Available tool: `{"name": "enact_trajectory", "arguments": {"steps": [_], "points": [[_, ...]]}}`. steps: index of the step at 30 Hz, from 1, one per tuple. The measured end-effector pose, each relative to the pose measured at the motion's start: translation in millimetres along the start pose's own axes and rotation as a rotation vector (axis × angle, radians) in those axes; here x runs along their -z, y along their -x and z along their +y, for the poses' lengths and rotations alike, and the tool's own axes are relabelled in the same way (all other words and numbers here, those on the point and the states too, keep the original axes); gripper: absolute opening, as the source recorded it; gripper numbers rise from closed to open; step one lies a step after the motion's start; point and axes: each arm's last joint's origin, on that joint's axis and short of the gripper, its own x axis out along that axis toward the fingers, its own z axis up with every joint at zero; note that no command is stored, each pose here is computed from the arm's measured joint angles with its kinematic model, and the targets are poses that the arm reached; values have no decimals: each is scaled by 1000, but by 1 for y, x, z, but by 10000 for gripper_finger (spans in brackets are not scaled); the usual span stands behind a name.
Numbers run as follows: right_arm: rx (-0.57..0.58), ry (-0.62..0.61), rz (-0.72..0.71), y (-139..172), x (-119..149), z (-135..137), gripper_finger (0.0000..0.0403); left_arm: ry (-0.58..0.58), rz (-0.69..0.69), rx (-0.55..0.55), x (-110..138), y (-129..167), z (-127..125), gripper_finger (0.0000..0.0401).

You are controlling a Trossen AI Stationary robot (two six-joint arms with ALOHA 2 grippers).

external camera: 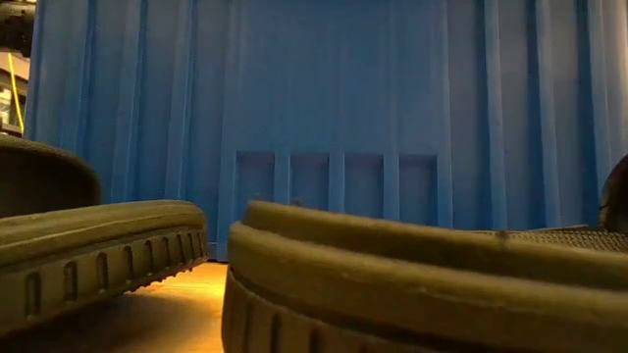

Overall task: Pick and place slides into bin
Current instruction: Put the black slipper into the bin

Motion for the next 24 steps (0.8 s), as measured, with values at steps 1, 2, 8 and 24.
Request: {"name": "enact_trajectory", "arguments": {"steps": [1,2,8,24], "points": [[1,-11,15,-10,5,3,213,0,0,0,0,0,0,129],[-17,-13,20,-19,9,7,213,0,-1,-1,0,0,0,129],[-27,-11,-7,-66,33,14,212,-5,-2,-10,0,0,1,129],[254,118,-133,-118,34,15,211,-24,42,7,3,0,1,129]]}}
